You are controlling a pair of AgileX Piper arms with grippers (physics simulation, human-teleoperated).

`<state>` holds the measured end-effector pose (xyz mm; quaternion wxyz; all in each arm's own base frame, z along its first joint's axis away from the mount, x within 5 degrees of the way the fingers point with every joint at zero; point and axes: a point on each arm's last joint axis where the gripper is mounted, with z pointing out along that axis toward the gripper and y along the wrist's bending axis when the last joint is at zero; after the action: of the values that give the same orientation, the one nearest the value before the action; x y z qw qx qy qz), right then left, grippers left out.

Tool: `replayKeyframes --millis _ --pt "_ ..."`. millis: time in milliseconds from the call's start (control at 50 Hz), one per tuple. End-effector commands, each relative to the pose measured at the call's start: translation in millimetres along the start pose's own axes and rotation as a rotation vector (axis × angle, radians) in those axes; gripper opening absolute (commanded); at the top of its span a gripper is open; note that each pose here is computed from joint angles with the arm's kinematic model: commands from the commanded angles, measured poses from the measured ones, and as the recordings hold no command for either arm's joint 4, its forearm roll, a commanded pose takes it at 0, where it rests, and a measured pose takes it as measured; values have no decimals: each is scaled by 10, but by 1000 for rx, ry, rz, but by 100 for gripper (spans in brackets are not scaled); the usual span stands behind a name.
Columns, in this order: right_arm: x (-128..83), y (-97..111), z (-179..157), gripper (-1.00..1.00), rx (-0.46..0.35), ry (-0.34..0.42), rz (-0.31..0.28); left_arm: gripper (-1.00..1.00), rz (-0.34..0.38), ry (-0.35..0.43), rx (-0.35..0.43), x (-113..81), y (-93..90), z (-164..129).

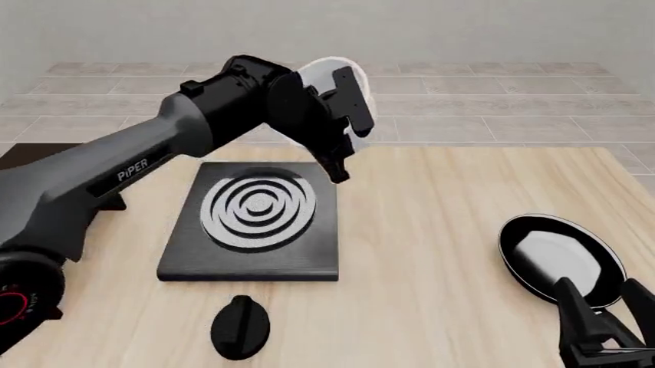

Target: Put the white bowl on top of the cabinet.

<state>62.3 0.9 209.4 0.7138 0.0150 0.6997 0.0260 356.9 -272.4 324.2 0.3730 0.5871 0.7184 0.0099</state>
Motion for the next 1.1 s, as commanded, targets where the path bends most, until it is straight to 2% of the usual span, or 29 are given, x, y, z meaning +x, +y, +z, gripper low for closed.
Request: replayKeyframes --millis 20,80,100,200,360,420,680,700,800,900,1040,1060,1100 --pt "3 2 -1 100 -4 2 9 -100 -67 -13 -85 267 158 -392" --pt "5 4 -11 100 -7 1 6 -100 -93 1 -100 396 196 -443" --pt "4 6 -11 100 -10 1 4 -100 -93 22 -100 509 196 -420" --pt "3 9 -5 100 -14 2 3 -100 -120 30 -115 603 228 -513" --pt "1 7 1 100 -12 2 6 -100 -170 61 -177 861 445 -672" --pt "0 7 3 100 -10 1 8 -100 -146 80 -220 1089 498 -715" --pt "0 9 -14 100 -16 -3 16 -100 -229 114 -272 1422 559 -803" --pt "2 9 -13 100 -16 -2 16 -100 -241 128 -283 1511 592 -798" --pt "2 9 -15 100 -16 -2 16 -100 -269 154 -312 1649 693 -901" --pt "2 9 -15 100 -16 -2 15 -100 -272 178 -322 1764 718 -951" --pt "2 9 -21 100 -15 -3 16 -100 -269 226 -364 2037 797 -1066" --pt "2 9 -21 100 -15 -4 15 -100 -262 246 -376 2137 814 -1108" --pt "3 9 -20 100 -15 -3 16 -100 -267 254 -377 2168 823 -1120"
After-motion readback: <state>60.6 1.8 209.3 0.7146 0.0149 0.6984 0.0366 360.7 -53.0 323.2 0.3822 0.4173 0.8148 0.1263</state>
